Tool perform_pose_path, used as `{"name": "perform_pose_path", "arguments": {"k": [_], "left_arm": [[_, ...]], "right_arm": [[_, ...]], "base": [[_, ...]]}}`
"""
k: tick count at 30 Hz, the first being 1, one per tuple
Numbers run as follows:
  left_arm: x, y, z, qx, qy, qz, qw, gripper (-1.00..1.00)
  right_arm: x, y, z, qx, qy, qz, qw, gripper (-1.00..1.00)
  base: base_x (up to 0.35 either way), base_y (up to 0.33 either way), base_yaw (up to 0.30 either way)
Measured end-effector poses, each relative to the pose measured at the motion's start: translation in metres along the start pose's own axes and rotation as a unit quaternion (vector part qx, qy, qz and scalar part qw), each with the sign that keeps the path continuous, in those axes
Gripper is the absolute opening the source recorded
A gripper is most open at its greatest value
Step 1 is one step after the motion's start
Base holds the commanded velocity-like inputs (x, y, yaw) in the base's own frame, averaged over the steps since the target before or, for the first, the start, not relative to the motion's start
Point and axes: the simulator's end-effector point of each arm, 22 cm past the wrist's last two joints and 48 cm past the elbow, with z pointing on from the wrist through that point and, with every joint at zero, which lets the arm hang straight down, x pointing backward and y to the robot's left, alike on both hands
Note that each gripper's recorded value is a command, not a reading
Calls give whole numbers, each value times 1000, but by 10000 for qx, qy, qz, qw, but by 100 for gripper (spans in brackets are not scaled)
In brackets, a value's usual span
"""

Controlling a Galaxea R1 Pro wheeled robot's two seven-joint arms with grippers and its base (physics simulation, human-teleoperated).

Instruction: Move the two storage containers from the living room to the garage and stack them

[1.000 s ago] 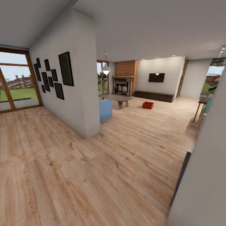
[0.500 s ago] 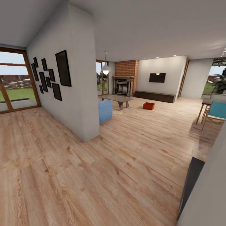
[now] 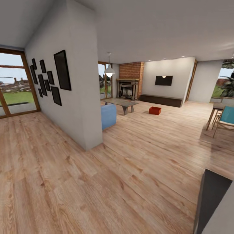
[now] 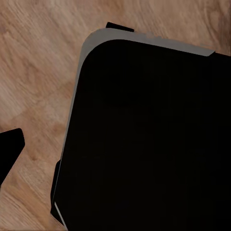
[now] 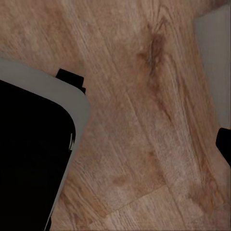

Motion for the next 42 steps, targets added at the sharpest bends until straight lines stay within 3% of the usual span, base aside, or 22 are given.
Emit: {"name": "perform_pose_path", "arguments": {"k": [42], "left_arm": [[1,0,0,5,15,7,10000,100]], "right_arm": [[0,0,0,1,-1,-7,10000,100]], "base": [[326,0,0]]}}
